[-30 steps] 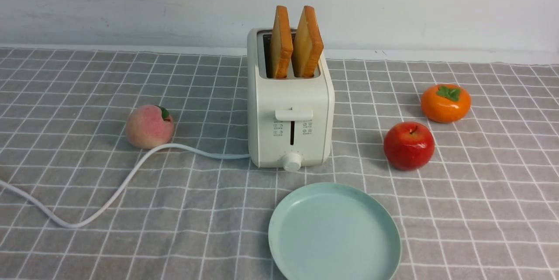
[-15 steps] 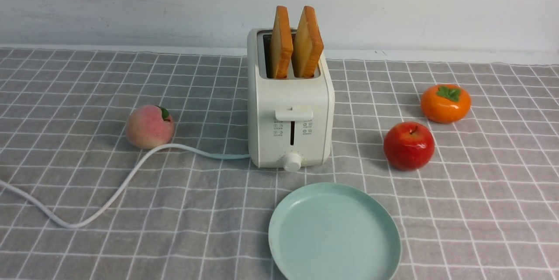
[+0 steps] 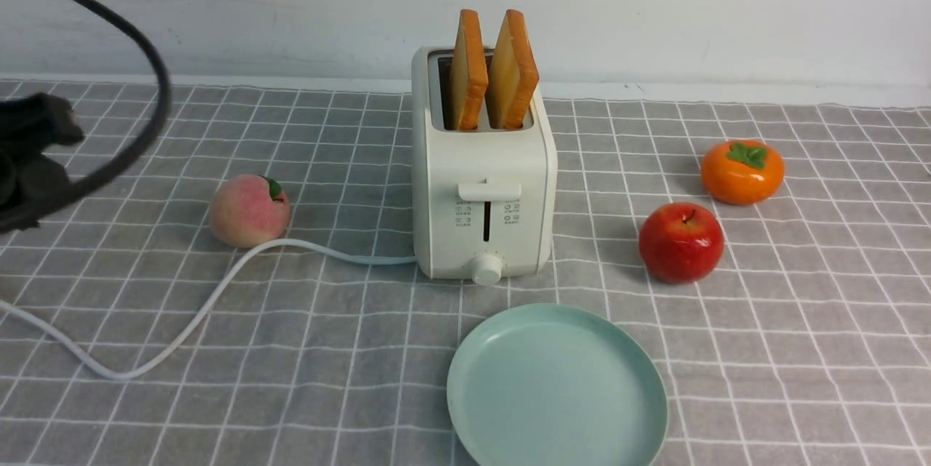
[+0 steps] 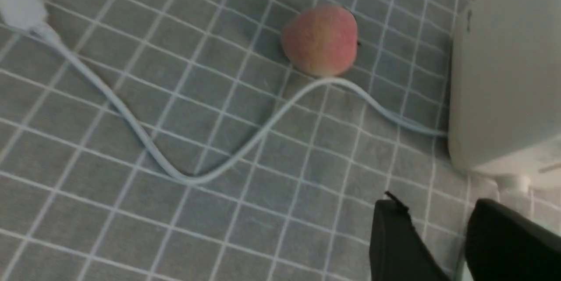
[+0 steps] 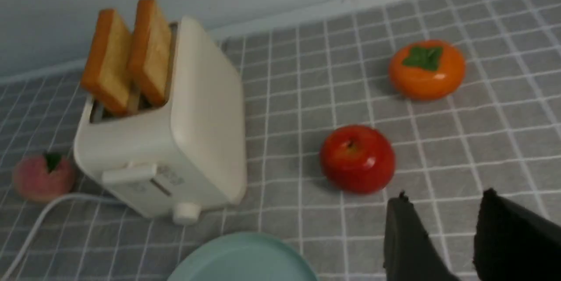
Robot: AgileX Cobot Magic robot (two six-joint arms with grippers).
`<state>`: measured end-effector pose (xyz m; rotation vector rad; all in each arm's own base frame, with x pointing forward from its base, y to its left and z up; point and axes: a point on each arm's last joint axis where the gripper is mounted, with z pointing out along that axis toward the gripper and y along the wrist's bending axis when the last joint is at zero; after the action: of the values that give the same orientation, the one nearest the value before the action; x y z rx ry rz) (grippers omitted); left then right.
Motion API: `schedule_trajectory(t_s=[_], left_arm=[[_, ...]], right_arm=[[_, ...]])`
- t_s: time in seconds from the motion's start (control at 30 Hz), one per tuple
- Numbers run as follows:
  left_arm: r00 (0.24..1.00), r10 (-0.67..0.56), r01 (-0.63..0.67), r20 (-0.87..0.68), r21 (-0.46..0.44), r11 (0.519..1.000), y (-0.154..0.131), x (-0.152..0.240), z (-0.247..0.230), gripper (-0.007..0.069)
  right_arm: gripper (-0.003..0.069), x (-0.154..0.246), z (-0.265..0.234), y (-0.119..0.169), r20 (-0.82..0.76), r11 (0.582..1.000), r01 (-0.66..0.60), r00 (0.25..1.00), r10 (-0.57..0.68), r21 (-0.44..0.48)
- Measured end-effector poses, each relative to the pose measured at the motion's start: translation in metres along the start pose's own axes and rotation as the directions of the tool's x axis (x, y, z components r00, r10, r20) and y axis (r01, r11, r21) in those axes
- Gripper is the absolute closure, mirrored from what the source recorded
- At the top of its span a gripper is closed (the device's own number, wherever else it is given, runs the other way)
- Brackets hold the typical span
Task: Take toasted bread from bread machine on grey coffee table place on plate.
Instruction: 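Grasp the toast slice in the toaster and pull it up out of the slot with the right gripper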
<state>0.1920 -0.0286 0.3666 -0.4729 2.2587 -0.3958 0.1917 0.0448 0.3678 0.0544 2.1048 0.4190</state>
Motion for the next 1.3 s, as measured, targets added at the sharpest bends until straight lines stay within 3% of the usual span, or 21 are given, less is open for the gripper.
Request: schedule_trajectory(t_s=[0.07,0.1,0.23,0.33,0.53,0.77,1.2,1.3], left_arm=[[0.999,0.019,-0.017,-0.039,0.054,0.998,-0.005,0.003,0.003,0.0387],[0.997,0.043,-0.036,-0.067,0.113,0.993,-0.011,0.005,0.004,0.0387],[0.988,0.124,-0.099,-0.087,0.252,0.963,-0.023,0.009,0.002,0.0387],[0.982,0.176,-0.144,-0.076,0.312,0.939,-0.028,0.010,0.001,0.0387],[0.936,0.346,-0.288,-0.066,0.424,0.859,-0.049,0.027,-0.004,0.0387],[0.873,0.487,-0.431,-0.015,0.440,0.788,-0.062,0.039,-0.006,0.0387],[0.869,0.494,-0.447,0.001,0.431,0.784,-0.062,0.038,-0.006,0.0387],[0.869,0.494,-0.447,0.001,0.431,0.784,-0.062,0.038,-0.006,0.0387]], right_arm=[[0.0419,0.002,0.019,0.007,-0.076,0.999,0.017,0.997,-0.020,-0.043],[0.0419,-0.001,0.040,0.021,-0.131,0.993,0.041,0.990,-0.055,-0.112],[0.0410,-0.019,0.081,0.043,-0.168,0.979,0.050,0.982,-0.084,-0.199],[0.0393,-0.034,0.112,0.053,-0.183,0.973,0.018,0.981,-0.062,-0.231],[0.0287,-0.075,0.188,0.071,-0.174,0.960,-0.005,0.984,-0.046,-0.279],[0.0242,-0.081,0.238,0.077,-0.199,0.954,0.001,0.978,-0.063,-0.299],[0.0244,-0.072,0.272,0.080,-0.145,0.960,-0.001,0.989,-0.041,-0.279],[0.0289,-0.069,0.278,0.079,-0.142,0.962,-0.013,0.989,-0.027,-0.274]])
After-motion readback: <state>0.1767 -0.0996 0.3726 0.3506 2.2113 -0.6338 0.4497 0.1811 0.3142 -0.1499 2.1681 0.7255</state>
